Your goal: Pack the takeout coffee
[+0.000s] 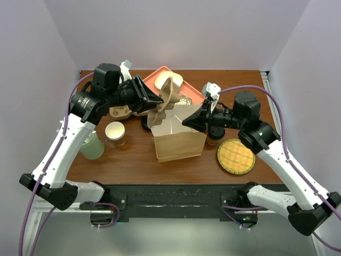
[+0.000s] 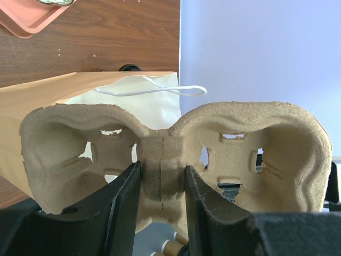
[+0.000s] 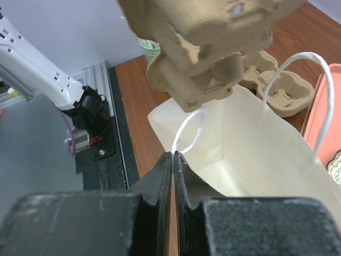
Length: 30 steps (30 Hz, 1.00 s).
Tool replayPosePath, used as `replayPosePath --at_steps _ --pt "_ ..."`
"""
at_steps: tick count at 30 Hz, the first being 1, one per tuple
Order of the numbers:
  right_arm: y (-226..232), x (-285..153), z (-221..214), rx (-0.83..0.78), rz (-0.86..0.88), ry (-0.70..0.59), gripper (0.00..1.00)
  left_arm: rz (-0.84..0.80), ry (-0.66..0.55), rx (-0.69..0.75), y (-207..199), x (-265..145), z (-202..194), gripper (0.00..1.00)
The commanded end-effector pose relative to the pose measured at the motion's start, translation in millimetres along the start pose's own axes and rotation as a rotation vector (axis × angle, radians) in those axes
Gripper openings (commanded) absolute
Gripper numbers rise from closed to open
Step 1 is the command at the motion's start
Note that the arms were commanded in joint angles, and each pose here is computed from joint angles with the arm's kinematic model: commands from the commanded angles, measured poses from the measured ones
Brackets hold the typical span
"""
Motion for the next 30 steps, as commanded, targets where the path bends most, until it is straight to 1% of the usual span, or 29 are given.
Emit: replayPosePath --at_steps 1,5,8,10,15,21,25,30 --pt "12.5 -9.2 11.4 -0.097 0.044 -0.052 0.04 -0.058 0.024 0.049 -9.7 -5.6 -6.5 0.26" --pt "20.9 -11.1 1.5 -0.089 0.087 -0.033 0.02 -0.035 0.016 0.067 -3.3 -0.1 -3.8 0.26" --pt "24.0 -11.8 1.3 -0.105 0.087 -0.069 0.00 -0.014 0.019 0.074 3.6 3.8 -3.6 0.27" --pt "25.7 -13.5 2.2 -0.122 0.083 -0.087 0.00 -0.011 0.022 0.075 5.7 6.1 -3.8 0.26" --pt "28.3 -13.9 -3.1 -0.131 0.092 -0.078 0.00 0.009 0.033 0.094 10.0 13.1 -6.0 0.27" --pt "28.7 -14.1 -0.4 -0.139 0.087 -0.087 0.00 0.015 0.036 0.121 2.4 19.7 -11.3 0.26" --pt "29.2 -11.9 4.2 -0.155 0.091 -0.104 0.00 0.001 0.054 0.138 -8.7 24.7 -23.6 0.26" --pt "32.1 -12.2 8.1 -0.166 0.101 -0.117 0.00 0.035 0.046 0.155 -6.8 36.9 -31.4 0.25"
Point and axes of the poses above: each gripper's point midway between its finger pads, its own x axis out along the fingers, its own y axis along the line the jaws close on, z = x × y, the point moved 2 cm from there along -x, back along the fingers, and after that the axes turned 15 degrees about -x, right-handed, at the moved point
